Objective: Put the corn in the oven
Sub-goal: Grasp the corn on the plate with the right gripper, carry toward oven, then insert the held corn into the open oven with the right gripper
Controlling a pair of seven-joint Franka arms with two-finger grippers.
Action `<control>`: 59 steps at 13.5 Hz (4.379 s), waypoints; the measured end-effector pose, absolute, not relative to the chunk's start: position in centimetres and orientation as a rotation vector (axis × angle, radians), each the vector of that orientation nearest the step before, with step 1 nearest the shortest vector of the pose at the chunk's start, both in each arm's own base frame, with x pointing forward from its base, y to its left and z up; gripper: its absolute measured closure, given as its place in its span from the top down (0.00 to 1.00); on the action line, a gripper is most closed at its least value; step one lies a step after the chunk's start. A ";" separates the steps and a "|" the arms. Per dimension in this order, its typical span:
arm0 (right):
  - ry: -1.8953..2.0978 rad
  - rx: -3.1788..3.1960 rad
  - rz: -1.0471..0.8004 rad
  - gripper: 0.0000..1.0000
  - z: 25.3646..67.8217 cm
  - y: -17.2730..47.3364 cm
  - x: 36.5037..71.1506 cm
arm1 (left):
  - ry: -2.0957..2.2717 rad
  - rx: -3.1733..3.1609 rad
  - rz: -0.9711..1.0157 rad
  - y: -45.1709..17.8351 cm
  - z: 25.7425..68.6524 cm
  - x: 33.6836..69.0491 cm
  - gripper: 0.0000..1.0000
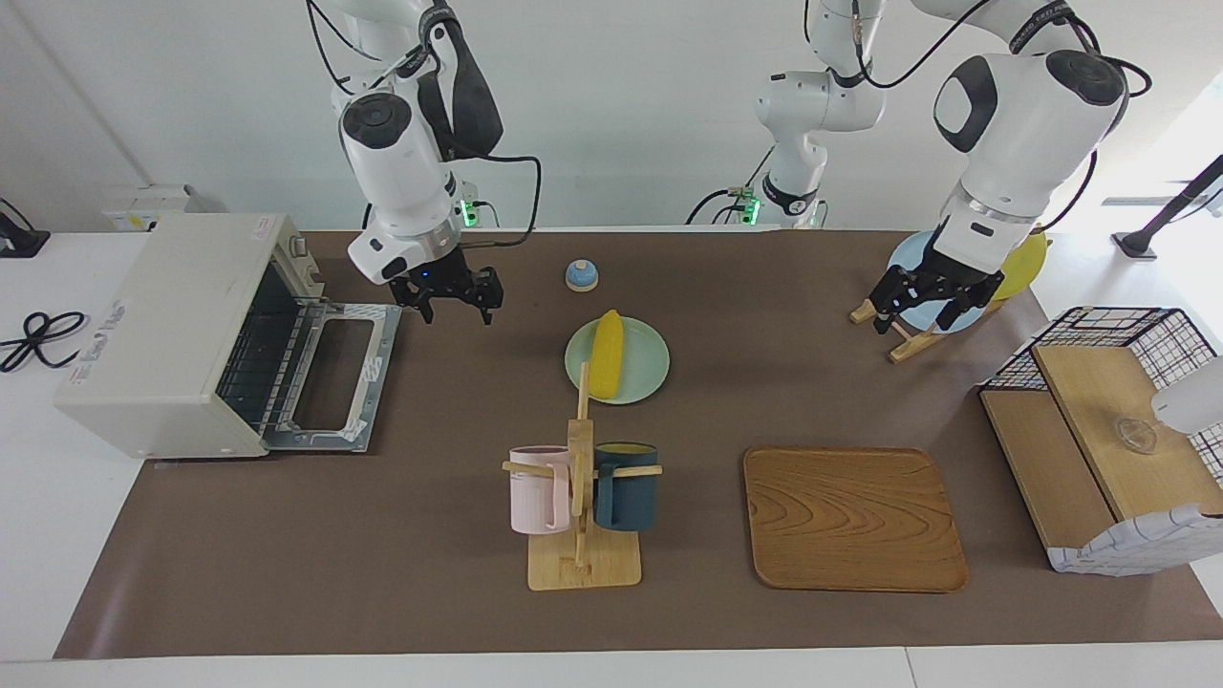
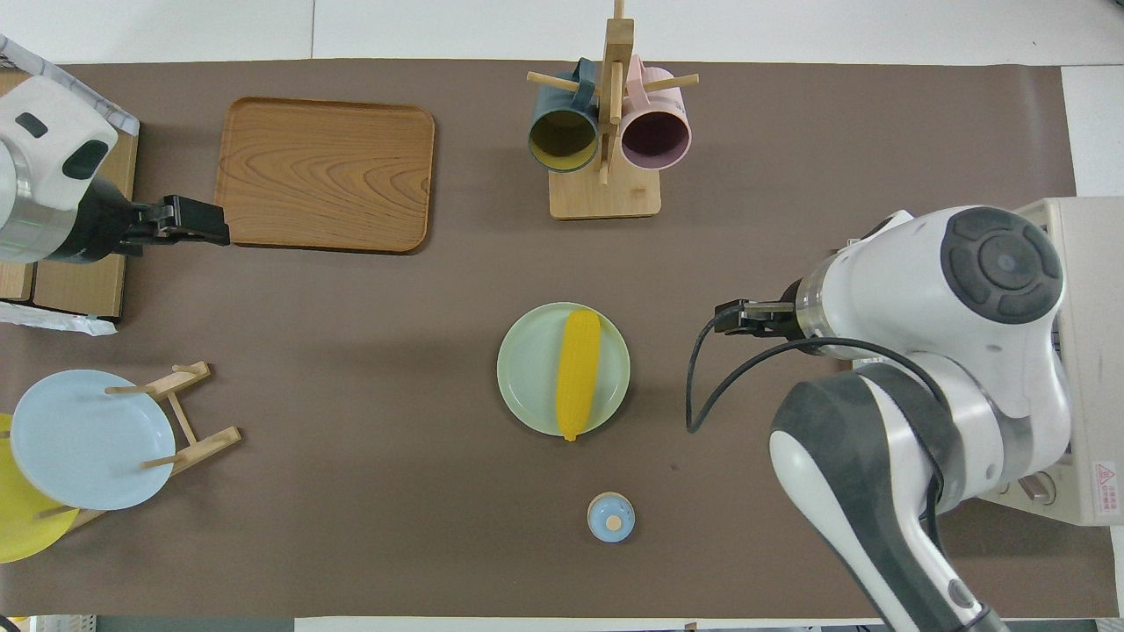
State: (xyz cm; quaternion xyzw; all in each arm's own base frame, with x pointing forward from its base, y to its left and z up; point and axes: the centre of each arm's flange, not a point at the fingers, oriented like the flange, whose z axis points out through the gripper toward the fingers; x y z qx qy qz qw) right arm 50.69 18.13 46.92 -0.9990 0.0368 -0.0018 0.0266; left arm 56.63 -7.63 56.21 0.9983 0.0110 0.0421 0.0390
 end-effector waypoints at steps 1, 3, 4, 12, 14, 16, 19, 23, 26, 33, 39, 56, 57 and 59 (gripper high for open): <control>0.138 -3.082 -0.013 1.00 47.2 20.8 49.9 | 0.038 3.061 0.126 -7.4 56.9 56.2 1.00; 0.150 -3.064 -0.034 1.00 48.2 27.0 48.9 | 0.056 3.062 0.115 -6.5 58.0 55.3 1.00; 0.148 -3.052 -0.042 1.00 48.5 30.2 48.9 | 0.062 3.062 0.105 -6.2 58.4 54.9 1.00; 0.068 -3.197 -0.158 1.00 35.8 50.1 48.3 | 0.136 3.069 0.063 -3.4 59.4 53.9 1.00; 0.054 -3.171 -0.179 1.00 33.2 50.3 48.4 | 0.141 3.073 0.063 -3.2 59.2 54.0 1.00; 0.009 -3.172 -0.173 0.97 31.8 49.7 48.1 | 0.130 3.076 0.054 -3.6 58.7 54.3 1.00; -0.048 -3.175 -0.164 0.69 30.5 48.8 46.8 | 0.123 3.077 0.045 -3.9 57.7 54.9 1.00; -0.062 -3.192 -0.141 0.35 29.6 47.9 45.8 | 0.126 3.077 0.048 -3.8 56.9 55.5 1.00; -0.070 -3.196 -0.136 0.19 29.6 47.7 45.6 | 0.105 3.081 0.050 -3.7 56.4 55.8 1.00; -0.335 -3.377 -0.129 0.03 36.6 43.4 50.9 | 0.026 3.104 0.048 -2.7 56.1 56.0 1.00; -0.201 -3.445 0.007 0.03 40.5 30.0 57.4 | -0.003 3.106 0.041 -2.7 55.8 56.1 1.00; -0.154 -3.404 0.234 0.03 38.4 -1.7 53.0 | -0.099 3.130 0.035 -2.5 55.5 56.1 1.00; -0.170 -3.397 0.213 0.03 37.9 -2.4 52.7 | -0.100 3.130 0.036 -2.5 55.5 56.1 1.00; -0.201 -3.390 0.190 0.03 37.7 -4.0 52.2 | -0.109 3.130 0.040 -2.5 55.5 56.1 1.00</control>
